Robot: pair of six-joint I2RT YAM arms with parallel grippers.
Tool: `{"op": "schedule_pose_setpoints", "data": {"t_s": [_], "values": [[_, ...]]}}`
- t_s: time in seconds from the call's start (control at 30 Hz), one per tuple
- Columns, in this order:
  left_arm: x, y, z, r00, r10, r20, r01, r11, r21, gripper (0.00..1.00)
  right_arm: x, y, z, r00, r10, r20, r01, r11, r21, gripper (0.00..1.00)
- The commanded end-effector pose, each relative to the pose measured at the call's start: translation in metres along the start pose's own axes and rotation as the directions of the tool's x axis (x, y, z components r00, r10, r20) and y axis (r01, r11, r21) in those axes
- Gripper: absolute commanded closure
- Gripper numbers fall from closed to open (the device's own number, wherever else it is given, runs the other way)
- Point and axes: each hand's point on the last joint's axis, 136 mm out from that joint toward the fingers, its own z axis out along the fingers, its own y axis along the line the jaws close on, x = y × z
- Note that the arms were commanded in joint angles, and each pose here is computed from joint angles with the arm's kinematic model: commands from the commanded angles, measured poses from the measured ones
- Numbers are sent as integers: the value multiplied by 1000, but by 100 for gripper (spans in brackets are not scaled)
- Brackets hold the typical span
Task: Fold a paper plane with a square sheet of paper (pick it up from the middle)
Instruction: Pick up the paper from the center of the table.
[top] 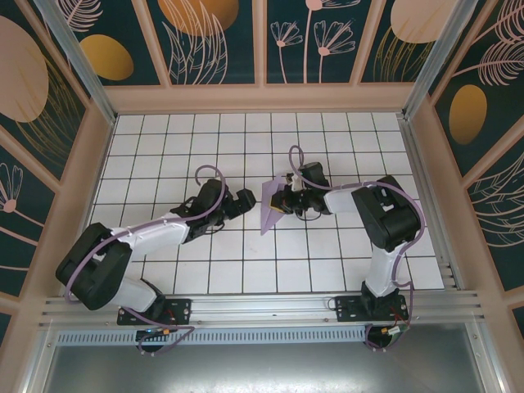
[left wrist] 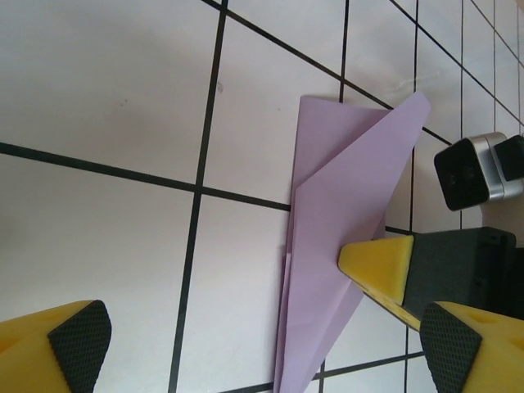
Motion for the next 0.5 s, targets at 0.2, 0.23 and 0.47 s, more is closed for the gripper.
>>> {"op": "schedule_pose_setpoints", "data": {"t_s": [0.2, 0.23, 0.47], "values": [[3, -56, -28, 991, -101, -87, 121, 951, 285, 2, -28, 74, -41, 993, -81, 86, 100, 960, -262, 94], [2, -62, -31, 990, -107, -94, 131, 941, 311, 1, -31, 82, -47, 993, -85, 87, 107, 952, -286, 94], [3, -93, -43, 985, -99, -142, 154, 879, 452, 1, -34, 126, -66, 993, -105, 54, 118, 903, -414, 93]]}}
